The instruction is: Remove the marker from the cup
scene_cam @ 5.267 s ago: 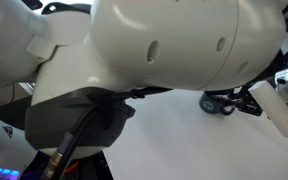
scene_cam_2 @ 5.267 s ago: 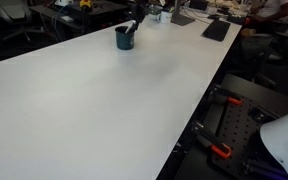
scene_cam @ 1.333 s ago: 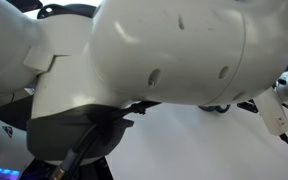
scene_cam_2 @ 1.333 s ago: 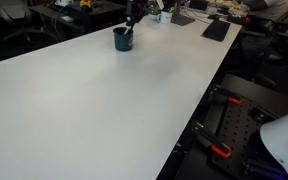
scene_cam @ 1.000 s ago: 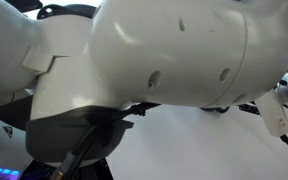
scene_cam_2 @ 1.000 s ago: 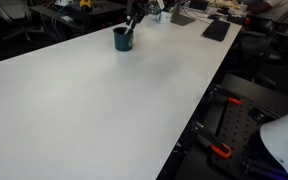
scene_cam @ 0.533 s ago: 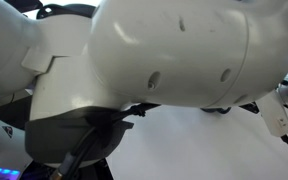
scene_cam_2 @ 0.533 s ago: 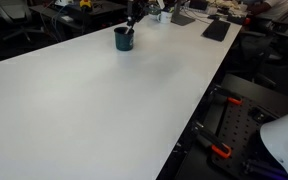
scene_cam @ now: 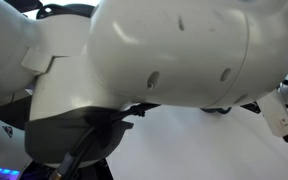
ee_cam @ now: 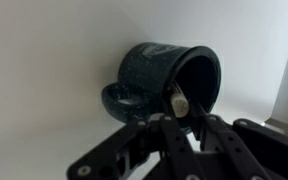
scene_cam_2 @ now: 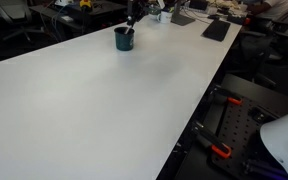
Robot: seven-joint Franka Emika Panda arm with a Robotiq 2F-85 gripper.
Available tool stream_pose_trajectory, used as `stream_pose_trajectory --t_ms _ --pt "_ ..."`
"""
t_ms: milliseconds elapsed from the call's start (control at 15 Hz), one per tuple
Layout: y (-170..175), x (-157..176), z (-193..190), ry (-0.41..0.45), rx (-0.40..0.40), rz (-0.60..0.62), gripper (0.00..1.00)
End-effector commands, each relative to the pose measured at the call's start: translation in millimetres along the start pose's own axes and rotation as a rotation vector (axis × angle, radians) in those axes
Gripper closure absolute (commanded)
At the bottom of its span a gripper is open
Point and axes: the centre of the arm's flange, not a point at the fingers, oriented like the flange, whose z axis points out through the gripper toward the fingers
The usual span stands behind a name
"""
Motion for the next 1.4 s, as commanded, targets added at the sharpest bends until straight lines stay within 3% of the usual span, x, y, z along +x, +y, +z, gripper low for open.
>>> stream_pose_trajectory --t_ms 0,533,1333 --pt "8 29 -26 0.03 -0.021 -0.01 0.95" --pt "-6 21 -49 0.081 -0.058 -0.044 0.95" --pt "-54 9 -122 0.25 -0.172 -0.173 0.95"
